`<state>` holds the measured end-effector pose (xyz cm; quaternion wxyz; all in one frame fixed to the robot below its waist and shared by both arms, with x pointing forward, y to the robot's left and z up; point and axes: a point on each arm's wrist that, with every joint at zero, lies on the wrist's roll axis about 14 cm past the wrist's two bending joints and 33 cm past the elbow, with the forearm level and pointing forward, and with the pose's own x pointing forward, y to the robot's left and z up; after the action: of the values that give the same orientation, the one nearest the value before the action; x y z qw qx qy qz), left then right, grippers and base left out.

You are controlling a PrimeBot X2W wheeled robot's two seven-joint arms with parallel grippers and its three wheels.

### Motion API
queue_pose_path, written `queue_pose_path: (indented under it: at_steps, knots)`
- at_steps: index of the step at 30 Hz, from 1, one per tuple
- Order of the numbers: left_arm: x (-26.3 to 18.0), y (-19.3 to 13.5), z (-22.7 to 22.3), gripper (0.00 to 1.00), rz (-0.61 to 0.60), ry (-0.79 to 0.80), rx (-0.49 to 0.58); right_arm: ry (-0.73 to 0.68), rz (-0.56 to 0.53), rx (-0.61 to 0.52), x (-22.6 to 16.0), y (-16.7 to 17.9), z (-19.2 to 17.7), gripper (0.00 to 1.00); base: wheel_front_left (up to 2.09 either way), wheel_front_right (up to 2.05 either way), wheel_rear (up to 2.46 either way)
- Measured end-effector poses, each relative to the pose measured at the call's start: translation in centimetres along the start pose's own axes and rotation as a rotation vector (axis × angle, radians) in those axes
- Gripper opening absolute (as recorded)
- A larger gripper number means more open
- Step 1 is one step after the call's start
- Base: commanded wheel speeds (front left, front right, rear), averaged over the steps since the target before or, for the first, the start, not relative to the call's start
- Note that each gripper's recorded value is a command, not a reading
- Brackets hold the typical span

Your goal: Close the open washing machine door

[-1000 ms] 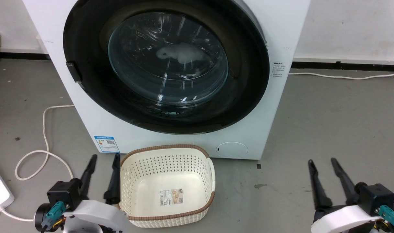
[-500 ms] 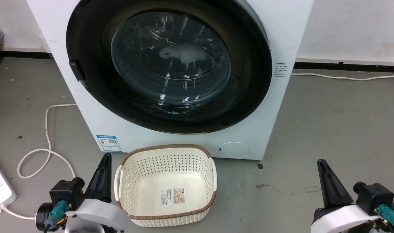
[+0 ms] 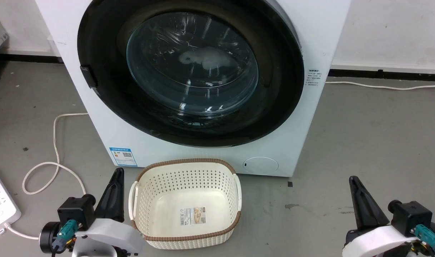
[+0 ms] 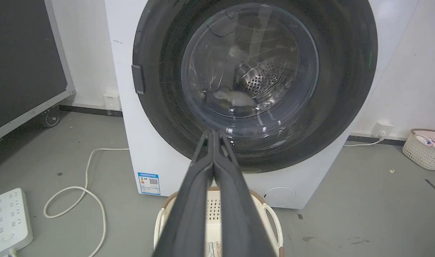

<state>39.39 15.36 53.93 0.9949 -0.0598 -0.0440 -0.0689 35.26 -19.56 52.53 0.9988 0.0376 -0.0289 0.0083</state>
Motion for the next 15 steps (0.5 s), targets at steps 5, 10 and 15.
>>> queue_pose_path:
  at_steps: [5, 10, 15]
  knots:
    - [-0.05, -0.01, -0.01, 0.00, 0.004, 0.003, 0.006, 0.001, 0.007, -0.008, 0.10, 0.20, 0.01, 0.00, 0.00, 0.00, 0.00]
    - [-0.10, 0.03, 0.04, 0.00, 0.010, 0.005, 0.016, 0.008, 0.012, -0.011, 0.19, 0.36, -0.06, 0.00, 0.00, 0.00, 0.00]
    - [-0.15, 0.15, 0.12, 0.00, 0.012, 0.006, 0.023, 0.008, 0.018, -0.017, 0.28, 0.54, -0.04, 0.00, 0.00, 0.00, 0.00]
